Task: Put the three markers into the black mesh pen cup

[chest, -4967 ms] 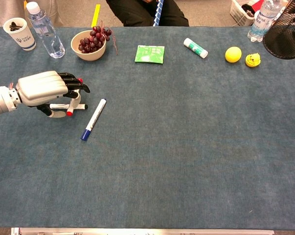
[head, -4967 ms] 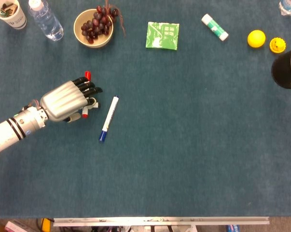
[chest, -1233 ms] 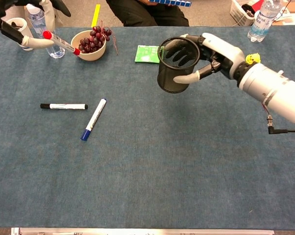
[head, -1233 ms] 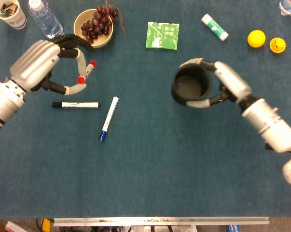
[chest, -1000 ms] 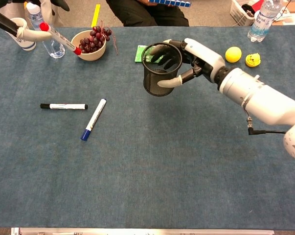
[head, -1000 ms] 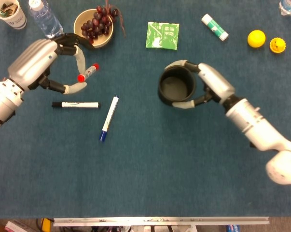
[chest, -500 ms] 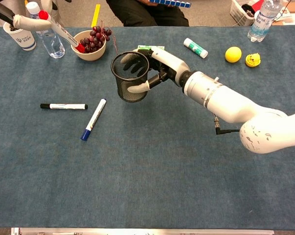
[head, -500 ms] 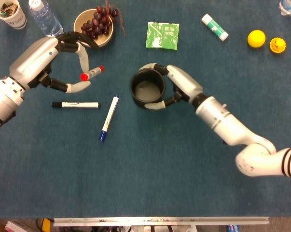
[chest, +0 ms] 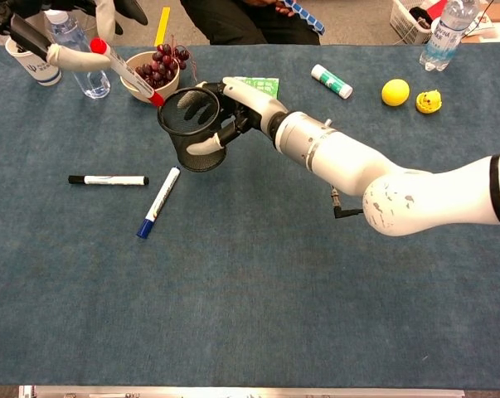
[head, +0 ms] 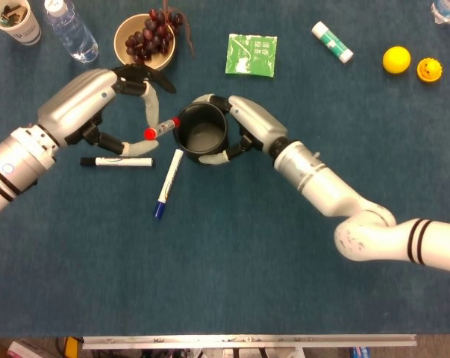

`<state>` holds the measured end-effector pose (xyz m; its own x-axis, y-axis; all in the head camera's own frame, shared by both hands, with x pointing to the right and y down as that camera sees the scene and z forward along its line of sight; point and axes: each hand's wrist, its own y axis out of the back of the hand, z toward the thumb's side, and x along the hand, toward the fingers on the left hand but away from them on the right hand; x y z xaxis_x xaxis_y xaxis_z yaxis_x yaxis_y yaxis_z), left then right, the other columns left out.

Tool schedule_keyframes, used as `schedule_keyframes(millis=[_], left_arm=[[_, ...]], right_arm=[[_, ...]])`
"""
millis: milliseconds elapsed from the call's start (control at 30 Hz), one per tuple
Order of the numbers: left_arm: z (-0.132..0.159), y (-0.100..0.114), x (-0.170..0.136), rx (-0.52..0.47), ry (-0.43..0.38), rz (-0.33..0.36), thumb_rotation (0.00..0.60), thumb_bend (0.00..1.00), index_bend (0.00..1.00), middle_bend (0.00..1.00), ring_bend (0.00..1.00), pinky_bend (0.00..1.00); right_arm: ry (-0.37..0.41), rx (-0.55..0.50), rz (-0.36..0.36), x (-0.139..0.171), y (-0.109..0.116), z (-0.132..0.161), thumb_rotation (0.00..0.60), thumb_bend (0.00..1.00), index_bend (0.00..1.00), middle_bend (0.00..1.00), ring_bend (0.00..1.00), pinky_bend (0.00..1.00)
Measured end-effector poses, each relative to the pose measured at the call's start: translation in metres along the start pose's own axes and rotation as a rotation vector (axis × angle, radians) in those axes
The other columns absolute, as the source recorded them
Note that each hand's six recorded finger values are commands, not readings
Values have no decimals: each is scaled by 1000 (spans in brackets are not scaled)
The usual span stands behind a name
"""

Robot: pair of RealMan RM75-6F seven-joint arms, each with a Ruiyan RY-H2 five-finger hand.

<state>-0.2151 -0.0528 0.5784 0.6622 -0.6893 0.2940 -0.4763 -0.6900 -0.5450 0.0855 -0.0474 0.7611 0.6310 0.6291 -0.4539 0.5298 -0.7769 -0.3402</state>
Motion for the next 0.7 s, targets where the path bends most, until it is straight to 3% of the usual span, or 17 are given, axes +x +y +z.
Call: schedule_keyframes(millis=[367, 433, 600, 700], left_arm=[[-5, -10, 14, -7, 19, -33, 600, 237, 573, 278, 194, 250], [-7, -14, 17, -9, 28, -45, 600, 237, 493, 250, 186, 250], [-13, -24, 24, -9, 66, -94, 600, 236, 182, 103, 105, 235], [-19, -29, 27, -8, 97, -121, 600, 237, 126, 64, 77, 224]], right_arm=[[7, -16, 5, -10, -9, 14, 600, 366, 519, 451, 343, 294], [11, -21, 5, -10, -9, 16, 600, 366, 519, 451, 343, 294], [16, -37, 2, -11, -9, 20, 600, 365, 519, 451, 343, 294], [15, -36, -1, -10, -7, 19, 600, 366, 519, 451, 343, 294]])
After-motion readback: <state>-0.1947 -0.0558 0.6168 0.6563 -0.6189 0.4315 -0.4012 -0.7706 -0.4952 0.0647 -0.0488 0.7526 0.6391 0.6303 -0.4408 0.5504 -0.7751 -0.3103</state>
